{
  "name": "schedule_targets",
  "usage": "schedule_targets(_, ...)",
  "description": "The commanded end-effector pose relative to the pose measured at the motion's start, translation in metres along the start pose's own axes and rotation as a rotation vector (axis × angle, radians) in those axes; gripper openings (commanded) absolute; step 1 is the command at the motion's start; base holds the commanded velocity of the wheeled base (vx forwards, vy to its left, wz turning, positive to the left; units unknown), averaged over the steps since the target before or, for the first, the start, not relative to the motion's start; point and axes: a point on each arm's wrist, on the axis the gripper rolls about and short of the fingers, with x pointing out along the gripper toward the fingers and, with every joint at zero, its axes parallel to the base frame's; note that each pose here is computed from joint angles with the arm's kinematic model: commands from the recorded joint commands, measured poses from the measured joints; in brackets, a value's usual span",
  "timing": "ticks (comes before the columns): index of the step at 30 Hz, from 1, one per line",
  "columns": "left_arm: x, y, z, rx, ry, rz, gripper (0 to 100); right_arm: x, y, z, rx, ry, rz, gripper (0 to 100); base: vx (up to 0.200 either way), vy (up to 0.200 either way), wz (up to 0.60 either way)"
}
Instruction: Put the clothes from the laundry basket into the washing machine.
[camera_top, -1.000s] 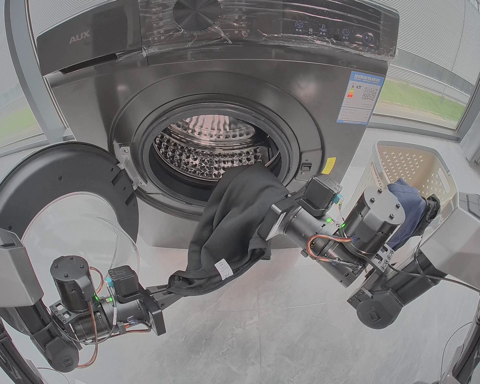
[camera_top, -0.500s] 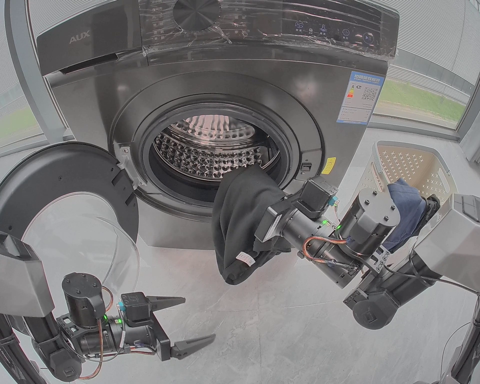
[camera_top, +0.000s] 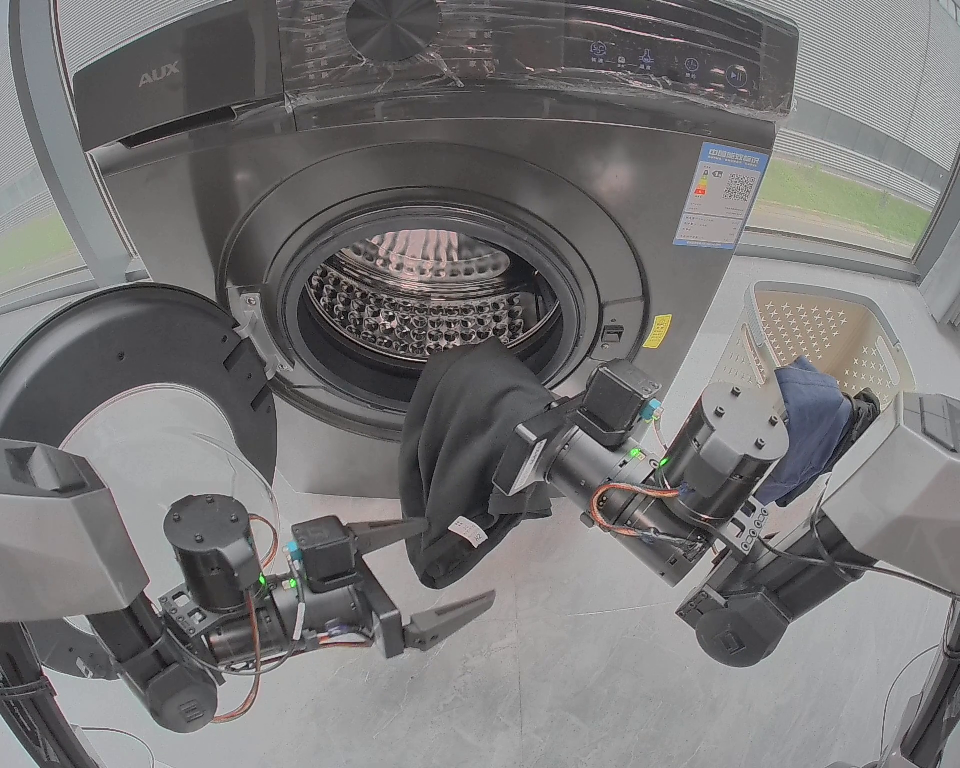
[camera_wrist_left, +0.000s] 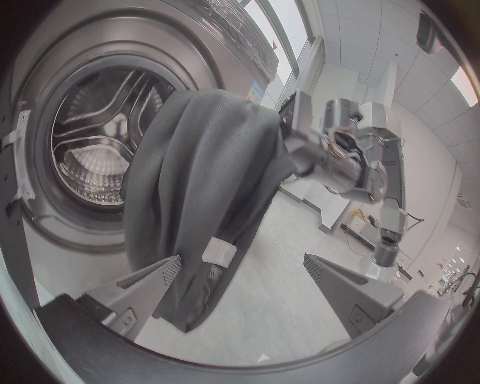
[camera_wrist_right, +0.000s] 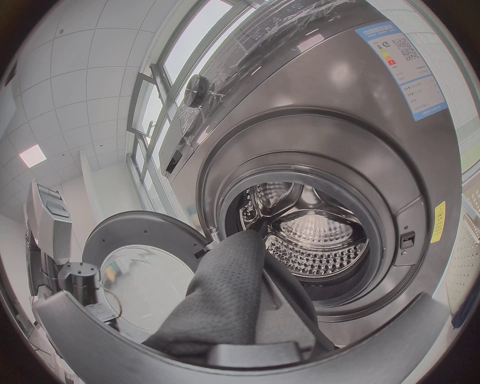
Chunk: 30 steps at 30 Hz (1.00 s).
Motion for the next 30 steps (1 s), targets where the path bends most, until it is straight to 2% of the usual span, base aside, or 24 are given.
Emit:
schedule_targets(1, 0.031, 0.013, 0.005, 0.006, -0.06, 0.018, 100, 0.002, 0.005, -0.003, 0.004, 0.006, 0.012, 0, 0.0, 0.0, 0.0)
schedule_targets(9, 0.051, 0.023, 0.003, 0.013, -0.085, 0.033, 100, 0.003, 0.007, -0.002, 0.005, 0.0, 0.016, 0, 0.0, 0.0, 0.0)
schedule_targets(15, 0.07, 0.039, 0.004, 0.026, -0.128, 0.119, 100, 0.002, 0.01, -0.005, 0.007, 0.009, 0.022, 0, 0.0, 0.0, 0.0)
schedule_targets(22, 0.081, 0.049, 0.001, 0.03, -0.145, 0.168, 100, -0.001, 0.025, -0.008, 0.021, 0.023, 0.046, 0, 0.0, 0.0, 0.0)
schedule_targets(30, 0.089, 0.063, 0.002, 0.032, -0.174, 0.256, 100, 0.0, 0.03, -0.009, 0.028, 0.027, 0.057, 0, 0.0, 0.0, 0.0)
